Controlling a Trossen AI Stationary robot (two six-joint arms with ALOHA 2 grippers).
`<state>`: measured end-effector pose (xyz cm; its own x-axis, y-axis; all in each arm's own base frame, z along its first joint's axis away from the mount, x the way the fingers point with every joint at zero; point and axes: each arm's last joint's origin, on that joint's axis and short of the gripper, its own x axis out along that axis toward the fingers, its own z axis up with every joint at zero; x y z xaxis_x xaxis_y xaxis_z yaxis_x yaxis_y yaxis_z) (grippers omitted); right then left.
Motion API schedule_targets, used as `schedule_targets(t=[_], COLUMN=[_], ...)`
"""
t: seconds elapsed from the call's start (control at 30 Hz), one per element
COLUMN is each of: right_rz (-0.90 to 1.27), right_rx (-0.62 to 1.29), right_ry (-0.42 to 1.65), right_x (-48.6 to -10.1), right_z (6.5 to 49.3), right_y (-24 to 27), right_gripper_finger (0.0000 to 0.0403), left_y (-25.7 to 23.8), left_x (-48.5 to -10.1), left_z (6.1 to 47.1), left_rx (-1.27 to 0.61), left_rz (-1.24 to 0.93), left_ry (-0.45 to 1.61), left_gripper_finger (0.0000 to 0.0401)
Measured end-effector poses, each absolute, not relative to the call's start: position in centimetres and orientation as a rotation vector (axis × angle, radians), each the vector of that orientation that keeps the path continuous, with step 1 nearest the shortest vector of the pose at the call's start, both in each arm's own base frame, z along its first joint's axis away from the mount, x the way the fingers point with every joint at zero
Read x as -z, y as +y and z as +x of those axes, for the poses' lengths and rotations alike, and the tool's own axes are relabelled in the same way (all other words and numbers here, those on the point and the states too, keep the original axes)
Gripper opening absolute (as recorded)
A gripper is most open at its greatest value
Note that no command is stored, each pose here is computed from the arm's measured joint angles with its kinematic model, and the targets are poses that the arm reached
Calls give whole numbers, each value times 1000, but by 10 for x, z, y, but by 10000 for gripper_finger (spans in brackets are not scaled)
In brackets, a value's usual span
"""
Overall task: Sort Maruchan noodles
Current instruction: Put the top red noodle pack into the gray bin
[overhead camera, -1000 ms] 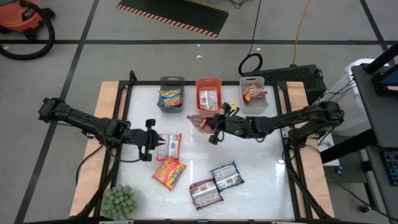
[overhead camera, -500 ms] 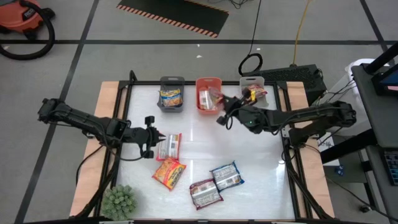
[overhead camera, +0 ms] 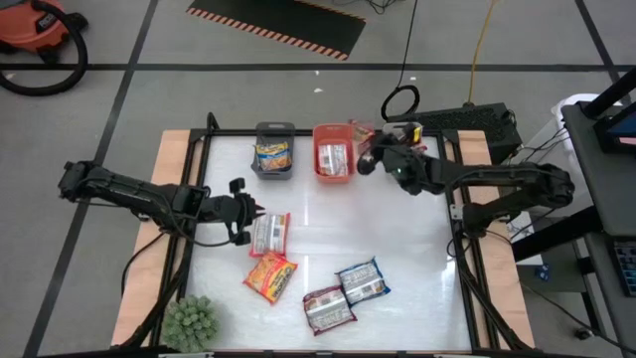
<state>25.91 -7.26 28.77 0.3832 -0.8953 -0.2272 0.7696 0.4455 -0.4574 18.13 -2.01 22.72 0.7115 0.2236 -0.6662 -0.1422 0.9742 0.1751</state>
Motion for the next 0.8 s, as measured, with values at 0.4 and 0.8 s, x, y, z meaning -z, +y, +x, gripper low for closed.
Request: schedule_targets(t=[0.4, 0.8], right_rz=[-219, -37], right_rx=[1333, 1526], right_ry=[565, 555], right_x=[-262, -220], right_z=[229, 189], right_y=[-127, -161], right_gripper_finger=[0, 0], left_y=[-19, -19], left_x=[-228, -228], left_z=[182, 182], left_rx=[-234, -248], left_rz=[46, 8], left_ry=[737, 732], left_gripper_finger=[65, 65])
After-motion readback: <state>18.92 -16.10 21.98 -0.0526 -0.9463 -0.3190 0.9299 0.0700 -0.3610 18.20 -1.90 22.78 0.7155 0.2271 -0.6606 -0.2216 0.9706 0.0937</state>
